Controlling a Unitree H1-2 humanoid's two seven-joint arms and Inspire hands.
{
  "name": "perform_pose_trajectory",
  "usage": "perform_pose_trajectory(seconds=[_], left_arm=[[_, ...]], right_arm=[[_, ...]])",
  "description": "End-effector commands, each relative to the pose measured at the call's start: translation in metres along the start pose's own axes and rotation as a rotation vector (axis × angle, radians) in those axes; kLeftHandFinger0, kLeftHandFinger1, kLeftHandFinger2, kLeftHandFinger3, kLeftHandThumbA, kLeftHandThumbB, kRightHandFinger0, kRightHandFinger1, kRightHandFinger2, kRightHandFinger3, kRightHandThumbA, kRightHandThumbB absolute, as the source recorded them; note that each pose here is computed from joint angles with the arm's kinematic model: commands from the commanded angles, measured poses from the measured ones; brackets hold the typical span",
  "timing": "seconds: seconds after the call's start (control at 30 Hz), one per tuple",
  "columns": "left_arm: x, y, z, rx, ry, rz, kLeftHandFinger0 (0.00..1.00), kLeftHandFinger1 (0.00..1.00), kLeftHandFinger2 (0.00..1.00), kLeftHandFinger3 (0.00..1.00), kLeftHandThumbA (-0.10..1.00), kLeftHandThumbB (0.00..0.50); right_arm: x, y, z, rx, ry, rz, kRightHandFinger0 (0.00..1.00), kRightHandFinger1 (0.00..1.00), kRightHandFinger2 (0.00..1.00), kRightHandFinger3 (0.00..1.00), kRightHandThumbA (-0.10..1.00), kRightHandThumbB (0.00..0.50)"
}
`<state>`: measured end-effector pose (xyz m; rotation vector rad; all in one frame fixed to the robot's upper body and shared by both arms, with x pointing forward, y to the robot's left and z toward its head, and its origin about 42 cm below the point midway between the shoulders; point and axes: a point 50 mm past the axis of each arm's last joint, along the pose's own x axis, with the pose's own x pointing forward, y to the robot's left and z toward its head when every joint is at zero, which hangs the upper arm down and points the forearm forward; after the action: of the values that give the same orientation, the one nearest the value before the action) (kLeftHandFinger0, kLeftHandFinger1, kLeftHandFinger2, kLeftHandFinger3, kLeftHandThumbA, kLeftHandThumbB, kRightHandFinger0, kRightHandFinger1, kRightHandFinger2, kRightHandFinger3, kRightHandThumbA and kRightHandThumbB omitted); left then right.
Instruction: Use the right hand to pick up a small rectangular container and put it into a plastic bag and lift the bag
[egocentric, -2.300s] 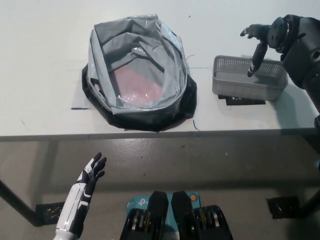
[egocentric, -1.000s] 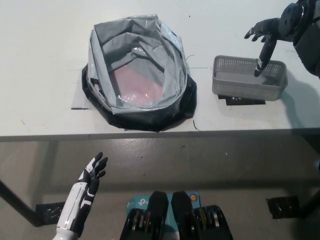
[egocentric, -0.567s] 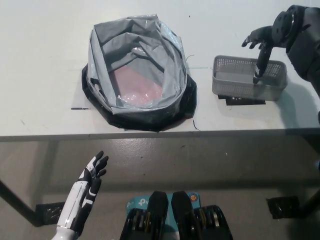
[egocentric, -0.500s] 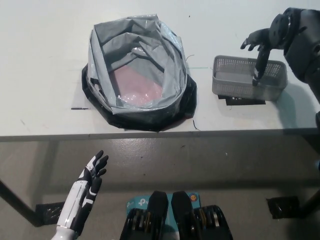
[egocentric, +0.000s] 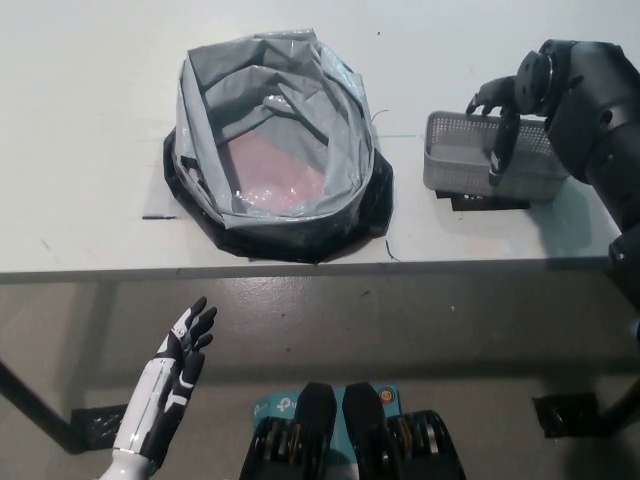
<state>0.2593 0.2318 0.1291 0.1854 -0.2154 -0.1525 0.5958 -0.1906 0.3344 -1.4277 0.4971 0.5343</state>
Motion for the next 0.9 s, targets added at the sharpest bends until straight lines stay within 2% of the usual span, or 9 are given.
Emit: perform_pose_trajectory(seconds=[0.0,0.1,0.13,0.23,0.73,0.77,0.8,0.83,0.87], left_arm=[[0.004,0.005,0.012,0.013,-0.064,-0.008,1.00,1.00,1.00,1.00,0.96,0.165],[0.006,0.005,0.012,0.012,-0.071,-0.006,1.00,1.00,1.00,1.00,0.95,0.167],[0.006,0.006,0.012,0.014,-0.071,-0.004,1.00,1.00,1.00,1.00,0.95,0.166],[0.006,0.007,0.013,0.011,-0.071,0.000,1.00,1.00,1.00,1.00,0.97,0.168],[0.008,0.007,0.013,0.015,-0.083,0.000,1.00,1.00,1.00,1.00,0.96,0.156],[0.009,0.007,0.013,0.014,-0.084,-0.001,1.00,1.00,1.00,1.00,0.97,0.156],[0.010,0.007,0.014,0.012,-0.085,-0.001,1.00,1.00,1.00,1.00,0.97,0.158],[0.010,0.007,0.015,0.012,-0.085,-0.002,1.00,1.00,1.00,1.00,0.97,0.159],[0.011,0.008,0.015,0.015,-0.088,-0.002,1.00,1.00,1.00,1.00,0.97,0.155]], right_arm=[[0.001,0.000,0.003,-0.005,0.017,-0.024,1.00,1.00,1.00,1.00,0.99,0.499],[0.003,0.004,0.000,0.010,0.004,-0.011,1.00,1.00,1.00,1.00,1.00,0.474],[0.003,0.005,-0.001,0.046,-0.004,-0.007,1.00,1.00,1.00,1.00,0.99,0.445],[0.006,0.009,-0.006,0.001,0.023,-0.014,1.00,1.00,1.00,1.00,1.00,0.500],[0.017,0.030,-0.019,-0.046,0.119,-0.047,1.00,1.00,1.00,1.00,1.00,0.500],[0.019,0.032,-0.020,-0.016,0.118,-0.073,1.00,1.00,1.00,1.00,0.74,0.435],[0.021,0.034,-0.022,0.047,0.109,-0.119,1.00,1.00,1.00,1.00,0.50,0.441],[0.022,0.035,-0.023,0.073,0.104,-0.136,1.00,1.00,1.00,1.00,0.45,0.433],[0.023,0.036,-0.024,0.076,0.084,-0.196,0.71,0.82,0.93,1.00,0.17,0.360]])
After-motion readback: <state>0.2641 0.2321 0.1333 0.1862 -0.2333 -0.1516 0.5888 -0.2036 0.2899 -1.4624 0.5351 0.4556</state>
